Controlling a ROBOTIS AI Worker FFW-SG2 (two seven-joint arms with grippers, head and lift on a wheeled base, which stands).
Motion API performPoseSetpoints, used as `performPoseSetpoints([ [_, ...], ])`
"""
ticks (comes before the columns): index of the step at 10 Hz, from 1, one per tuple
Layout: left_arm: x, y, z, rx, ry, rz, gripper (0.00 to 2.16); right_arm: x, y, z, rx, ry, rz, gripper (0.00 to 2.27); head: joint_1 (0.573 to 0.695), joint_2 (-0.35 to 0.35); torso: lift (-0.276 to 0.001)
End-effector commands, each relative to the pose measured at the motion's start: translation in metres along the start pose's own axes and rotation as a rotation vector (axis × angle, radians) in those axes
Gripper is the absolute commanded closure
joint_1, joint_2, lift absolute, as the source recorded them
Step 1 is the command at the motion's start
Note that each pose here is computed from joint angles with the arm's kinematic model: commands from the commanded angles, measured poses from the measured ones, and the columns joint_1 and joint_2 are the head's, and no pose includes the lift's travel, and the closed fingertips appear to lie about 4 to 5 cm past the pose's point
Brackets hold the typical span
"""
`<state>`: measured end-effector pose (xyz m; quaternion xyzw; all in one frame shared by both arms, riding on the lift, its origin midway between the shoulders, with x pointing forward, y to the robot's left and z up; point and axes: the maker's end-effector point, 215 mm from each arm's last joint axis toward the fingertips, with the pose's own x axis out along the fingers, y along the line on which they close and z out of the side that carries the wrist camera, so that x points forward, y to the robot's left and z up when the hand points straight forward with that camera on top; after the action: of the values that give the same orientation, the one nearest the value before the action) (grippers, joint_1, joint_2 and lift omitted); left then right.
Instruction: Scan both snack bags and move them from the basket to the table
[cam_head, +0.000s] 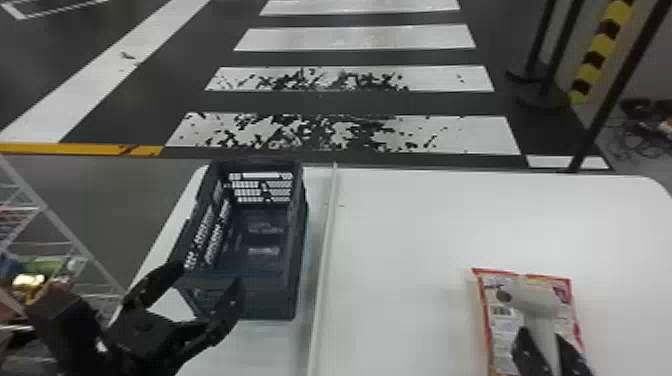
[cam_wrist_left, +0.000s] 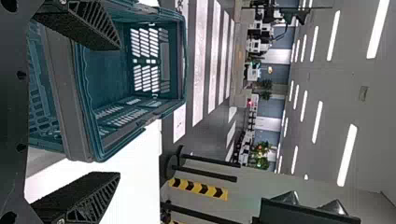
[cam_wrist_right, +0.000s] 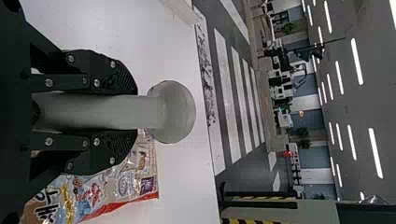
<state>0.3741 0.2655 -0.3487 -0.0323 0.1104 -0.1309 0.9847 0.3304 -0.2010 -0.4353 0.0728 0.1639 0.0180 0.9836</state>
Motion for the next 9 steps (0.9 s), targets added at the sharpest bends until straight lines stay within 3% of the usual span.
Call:
performPoseSetpoints([
  [1, -0.001, 0.000, -0.001, 0.000, 0.004, -0.001, 0.03, 0.002, 0.005, -0.005, -0.034, -0.009, -0.017, 2.25, 0.695, 0.106, -0.098],
  [6, -0.001, -0.002, -0.005, -0.015, 0.004, -0.006, 0.03, -0.003, 0.041, -0.015, -0.187, -0.030, -0.103, 2.25, 0.695, 0.138, -0.098],
  [9, -0.003, 0.002, -0.003, -0.016, 0.003, -0.006, 0.03, 0.003, 0.042, -0.032, -0.214, -0.008, -0.127, 2.25, 0.695, 0.175, -0.098],
])
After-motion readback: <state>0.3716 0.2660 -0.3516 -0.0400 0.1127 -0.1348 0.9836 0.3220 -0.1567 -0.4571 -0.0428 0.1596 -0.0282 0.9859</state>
